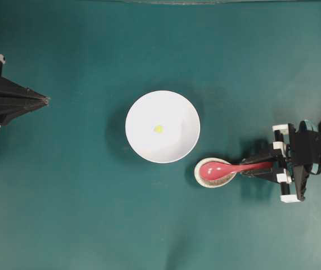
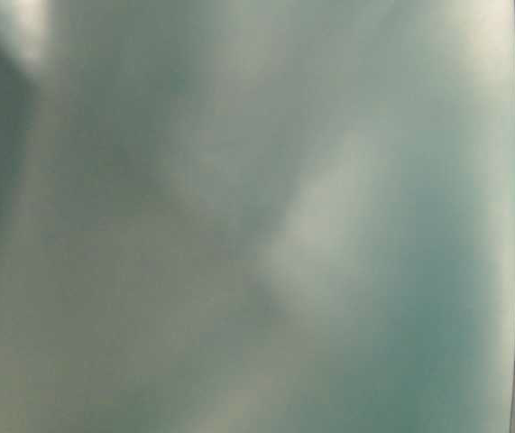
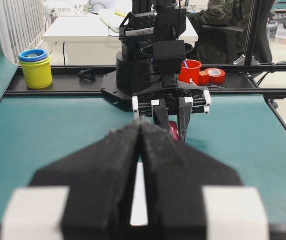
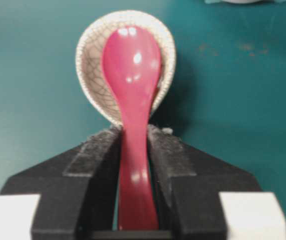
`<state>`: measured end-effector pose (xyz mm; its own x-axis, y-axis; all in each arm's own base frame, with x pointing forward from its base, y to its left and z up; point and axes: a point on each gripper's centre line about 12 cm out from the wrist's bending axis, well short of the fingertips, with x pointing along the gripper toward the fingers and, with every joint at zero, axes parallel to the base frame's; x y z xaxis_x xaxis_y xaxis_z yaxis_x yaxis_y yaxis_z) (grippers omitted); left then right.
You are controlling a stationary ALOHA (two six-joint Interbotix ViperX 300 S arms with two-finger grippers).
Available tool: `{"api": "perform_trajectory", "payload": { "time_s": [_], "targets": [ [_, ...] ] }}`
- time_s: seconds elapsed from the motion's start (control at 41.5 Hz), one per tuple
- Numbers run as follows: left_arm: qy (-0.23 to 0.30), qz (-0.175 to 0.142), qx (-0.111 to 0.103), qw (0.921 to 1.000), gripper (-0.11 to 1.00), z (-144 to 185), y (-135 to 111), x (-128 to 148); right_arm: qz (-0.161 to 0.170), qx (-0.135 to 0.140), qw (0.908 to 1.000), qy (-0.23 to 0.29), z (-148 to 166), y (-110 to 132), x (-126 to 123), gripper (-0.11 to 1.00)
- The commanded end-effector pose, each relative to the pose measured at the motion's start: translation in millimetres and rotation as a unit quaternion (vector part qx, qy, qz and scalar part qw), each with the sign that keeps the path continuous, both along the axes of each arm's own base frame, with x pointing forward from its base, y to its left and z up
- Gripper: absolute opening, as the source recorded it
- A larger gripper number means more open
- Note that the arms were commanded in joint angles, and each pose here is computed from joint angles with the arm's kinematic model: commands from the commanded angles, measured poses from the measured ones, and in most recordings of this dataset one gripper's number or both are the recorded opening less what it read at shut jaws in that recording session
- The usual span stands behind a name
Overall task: Scoop the yellow hexagonal prism block from the bowl with a spoon using the right arm.
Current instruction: 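Lower the right gripper onto the red spoon handle and close it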
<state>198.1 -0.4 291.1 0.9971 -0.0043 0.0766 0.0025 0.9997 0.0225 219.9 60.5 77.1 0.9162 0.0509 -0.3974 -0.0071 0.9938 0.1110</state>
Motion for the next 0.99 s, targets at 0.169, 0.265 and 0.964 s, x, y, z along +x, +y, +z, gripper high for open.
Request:
{"api": "perform_trajectory", "payload": {
  "time_s": [0.169, 0.265, 0.964],
  "targets": [
    [-0.01, 0.0, 0.001, 1.0, 0.0, 8, 0, 2, 0.0, 0.008, 0.9997, -0.022, 9, 2, 3, 0.23],
    [-0.01, 0.0, 0.001, 1.0, 0.0, 8, 0, 2, 0.001, 0.013, 0.9994, -0.031, 14, 2, 4, 0.23],
    [-0.01, 0.0, 0.001, 1.0, 0.0, 8, 0, 2, -0.014, 0.031, 0.9994, -0.006, 17, 0, 0, 0.32]
  ]
}}
